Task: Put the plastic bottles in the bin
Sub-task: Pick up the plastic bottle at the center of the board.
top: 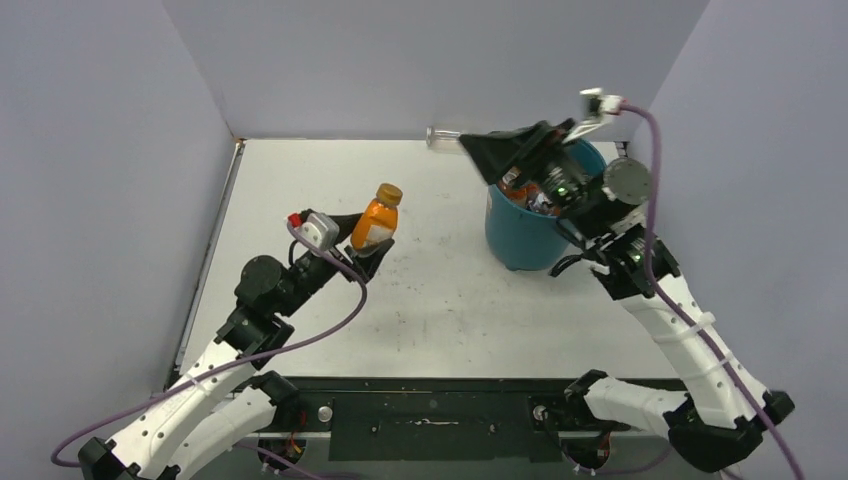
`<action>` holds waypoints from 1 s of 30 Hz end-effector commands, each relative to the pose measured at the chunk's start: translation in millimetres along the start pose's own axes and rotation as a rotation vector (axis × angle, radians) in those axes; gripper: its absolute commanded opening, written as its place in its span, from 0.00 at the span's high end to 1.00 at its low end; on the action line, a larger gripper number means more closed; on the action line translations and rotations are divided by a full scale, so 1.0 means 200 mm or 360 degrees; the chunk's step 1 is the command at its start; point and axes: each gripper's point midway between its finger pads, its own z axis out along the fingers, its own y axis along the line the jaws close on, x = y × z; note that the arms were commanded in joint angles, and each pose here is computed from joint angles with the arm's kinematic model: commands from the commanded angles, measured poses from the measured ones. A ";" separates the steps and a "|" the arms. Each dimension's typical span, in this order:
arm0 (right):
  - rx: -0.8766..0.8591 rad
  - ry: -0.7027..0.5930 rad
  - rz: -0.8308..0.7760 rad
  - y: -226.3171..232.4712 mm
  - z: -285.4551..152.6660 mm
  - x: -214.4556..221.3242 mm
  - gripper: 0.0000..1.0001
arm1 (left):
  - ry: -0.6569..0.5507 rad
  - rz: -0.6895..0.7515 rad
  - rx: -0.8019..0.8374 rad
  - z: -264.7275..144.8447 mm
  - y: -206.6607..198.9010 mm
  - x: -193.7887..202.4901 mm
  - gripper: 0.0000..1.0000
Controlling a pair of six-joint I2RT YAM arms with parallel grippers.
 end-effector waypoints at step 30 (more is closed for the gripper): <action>-0.0165 0.0435 -0.0179 0.36 -0.03 0.98 0.30 | -0.0378 0.0042 0.0369 -0.25 -0.34 -0.06 0.72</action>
